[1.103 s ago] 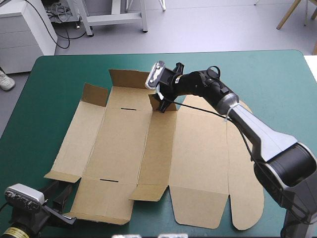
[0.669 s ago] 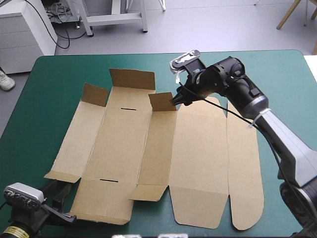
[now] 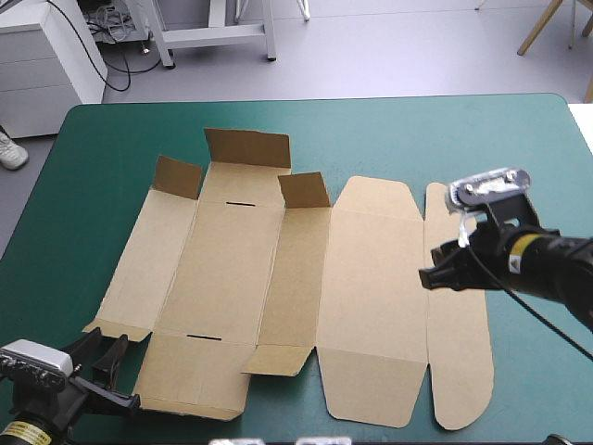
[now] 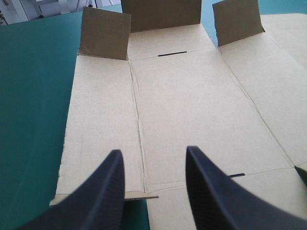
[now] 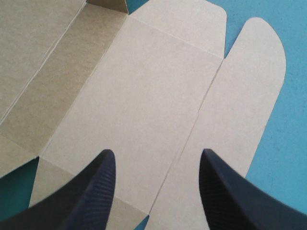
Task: Fold the box
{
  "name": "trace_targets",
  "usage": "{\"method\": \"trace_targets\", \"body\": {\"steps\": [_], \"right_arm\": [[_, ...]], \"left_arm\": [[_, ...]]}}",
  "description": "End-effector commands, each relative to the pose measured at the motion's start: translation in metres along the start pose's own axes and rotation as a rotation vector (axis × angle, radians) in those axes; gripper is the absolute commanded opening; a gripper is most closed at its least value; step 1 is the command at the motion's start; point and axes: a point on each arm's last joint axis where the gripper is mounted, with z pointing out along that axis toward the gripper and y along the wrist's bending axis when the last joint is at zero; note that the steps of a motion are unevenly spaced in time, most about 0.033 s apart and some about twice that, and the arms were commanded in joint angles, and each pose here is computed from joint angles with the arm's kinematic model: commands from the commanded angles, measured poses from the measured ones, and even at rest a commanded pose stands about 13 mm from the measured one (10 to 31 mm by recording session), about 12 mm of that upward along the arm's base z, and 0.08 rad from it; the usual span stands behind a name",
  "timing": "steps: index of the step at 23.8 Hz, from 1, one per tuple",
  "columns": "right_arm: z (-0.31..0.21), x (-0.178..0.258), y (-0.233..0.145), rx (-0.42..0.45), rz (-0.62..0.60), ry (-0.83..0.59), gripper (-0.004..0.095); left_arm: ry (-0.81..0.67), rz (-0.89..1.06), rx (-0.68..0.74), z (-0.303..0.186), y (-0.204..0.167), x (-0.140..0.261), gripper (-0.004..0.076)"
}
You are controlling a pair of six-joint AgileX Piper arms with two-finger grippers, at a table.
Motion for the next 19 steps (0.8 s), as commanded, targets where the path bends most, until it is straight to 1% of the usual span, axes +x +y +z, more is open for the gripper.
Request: {"method": "trace_targets", "body": {"steps": [1, 3, 6, 7, 9, 10, 11, 14, 19], "right_arm": [[-0.022, 0.034, -0.008, -0.006, -0.025, -0.112, 0.0485], [-0.030, 0.065, -0.013, -0.007, -0.042, -0.133, 0.0485], [-0.045, 0.099, -0.019, -0.022, -0.035, -0.227, 0.0485], [-0.050, 0.110, -0.020, -0.037, -0.030, -0.272, 0.0485], [-0.054, 0.119, -0.021, -0.050, -0.011, -0.307, 0.0485], [-0.055, 0.121, -0.021, -0.054, 0.006, -0.313, 0.0485], [-0.055, 0.123, -0.021, -0.055, 0.020, -0.307, 0.0485], [-0.055, 0.123, -0.021, -0.060, 0.022, -0.302, 0.0485], [-0.054, 0.123, -0.021, -0.060, 0.034, -0.304, 0.0485]], "left_arm": [[-0.038, 0.000, 0.004, -0.002, 0.000, -0.011, 0.0295], [-0.016, 0.000, 0.003, -0.002, 0.000, -0.009, 0.0295], [-0.009, -0.016, 0.009, -0.002, -0.001, -0.009, 0.0295], [0.027, -0.048, 0.004, 0.000, 0.000, -0.007, 0.0295], [0.074, -0.067, 0.001, 0.002, 0.000, -0.010, 0.0298], [0.111, -0.082, -0.003, 0.005, 0.000, -0.013, 0.0312], [0.147, -0.084, -0.006, 0.007, 0.000, -0.024, 0.0346], [0.197, -0.073, -0.020, 0.014, 0.000, -0.049, 0.0393], [0.314, -0.049, -0.053, 0.033, 0.001, -0.104, 0.0421]]}}
